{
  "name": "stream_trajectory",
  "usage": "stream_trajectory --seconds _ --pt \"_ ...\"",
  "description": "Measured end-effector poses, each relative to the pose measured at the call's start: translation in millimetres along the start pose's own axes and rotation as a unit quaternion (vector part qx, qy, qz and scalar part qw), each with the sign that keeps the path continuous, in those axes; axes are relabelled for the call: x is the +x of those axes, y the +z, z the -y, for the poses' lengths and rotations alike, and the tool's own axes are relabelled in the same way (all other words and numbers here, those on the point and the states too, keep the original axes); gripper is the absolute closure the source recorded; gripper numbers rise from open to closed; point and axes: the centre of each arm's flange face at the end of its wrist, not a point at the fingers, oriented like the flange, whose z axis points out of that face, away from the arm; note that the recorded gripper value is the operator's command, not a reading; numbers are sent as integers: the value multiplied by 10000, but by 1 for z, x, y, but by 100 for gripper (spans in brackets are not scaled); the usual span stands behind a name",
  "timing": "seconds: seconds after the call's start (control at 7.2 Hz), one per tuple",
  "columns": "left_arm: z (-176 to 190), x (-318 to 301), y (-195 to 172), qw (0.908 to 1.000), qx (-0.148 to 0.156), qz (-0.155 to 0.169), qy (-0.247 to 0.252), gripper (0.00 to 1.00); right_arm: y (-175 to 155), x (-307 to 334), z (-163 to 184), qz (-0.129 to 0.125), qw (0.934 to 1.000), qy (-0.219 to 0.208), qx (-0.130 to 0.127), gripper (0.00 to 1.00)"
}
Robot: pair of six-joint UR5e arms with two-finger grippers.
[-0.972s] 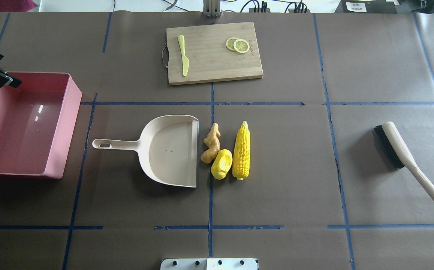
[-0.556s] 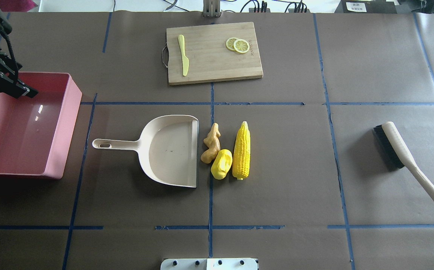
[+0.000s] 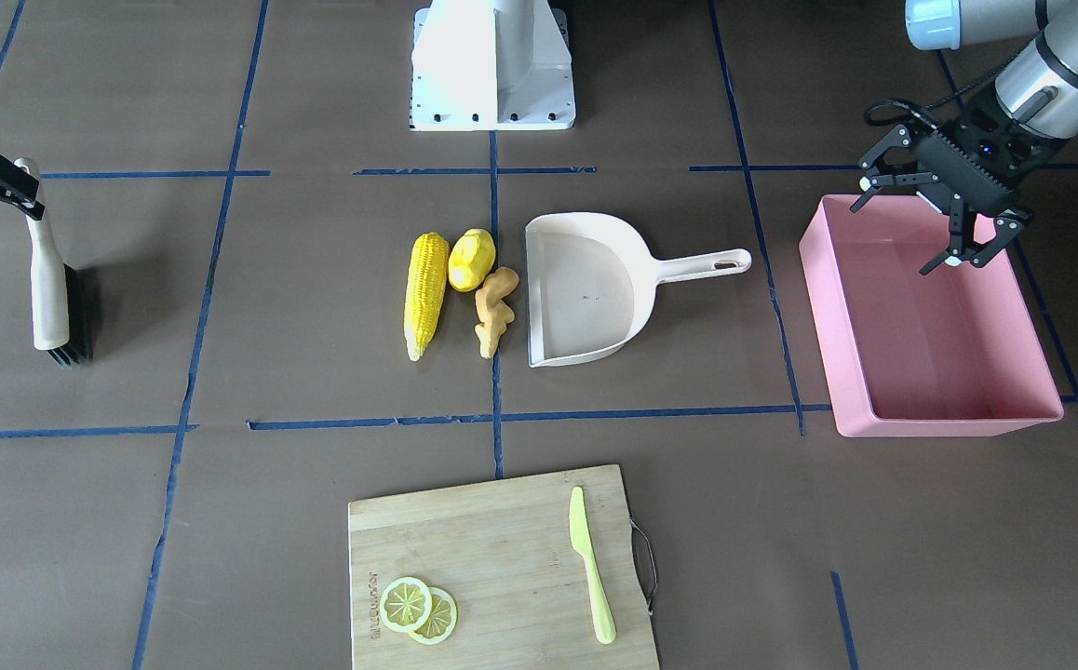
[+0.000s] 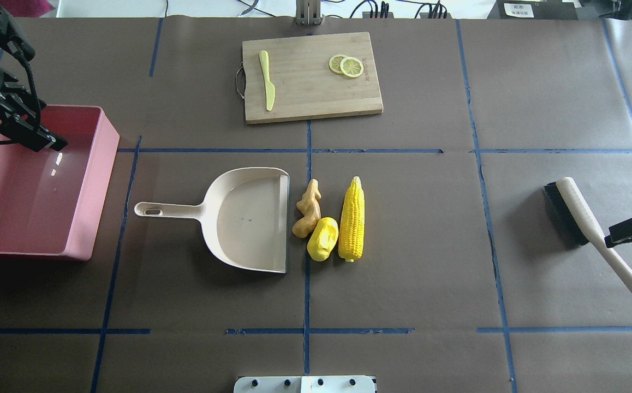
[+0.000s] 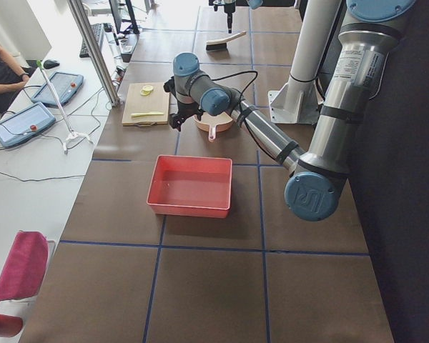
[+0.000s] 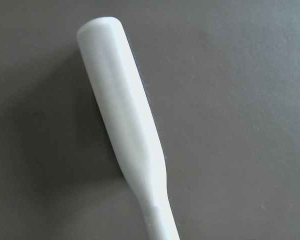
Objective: Sweep and dump trash into bin
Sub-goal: 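Move the left gripper to the dustpan handle while the right gripper grasps the brush handle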
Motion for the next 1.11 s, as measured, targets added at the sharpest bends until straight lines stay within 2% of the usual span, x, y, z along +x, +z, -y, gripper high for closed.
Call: stream_trajectory --seconds 0.42,0.56,0.69,0.83,0.97,1.11 --pt "1 4 2 10000 1 -23 43 0 39 1 -2 -253 9993 -90 -264 4" --pt "2 5 2 10000 3 -30 52 0 45 2 -2 -284 9991 -101 -313 20" --pt "1 5 3 10000 -1 -30 52 0 50 0 -3 -300 9988 -129 -355 66" --pt "0 5 3 10000 -7 -31 50 0 52 -3 -3 -305 9987 -163 -377 95" --pt "0 5 3 10000 -9 -31 49 0 53 -6 -2 -306 9986 -204 -368 100" --pt "0 5 4 10000 -8 -31 50 0 54 -8 -1 -318 9986 -236 -350 100"
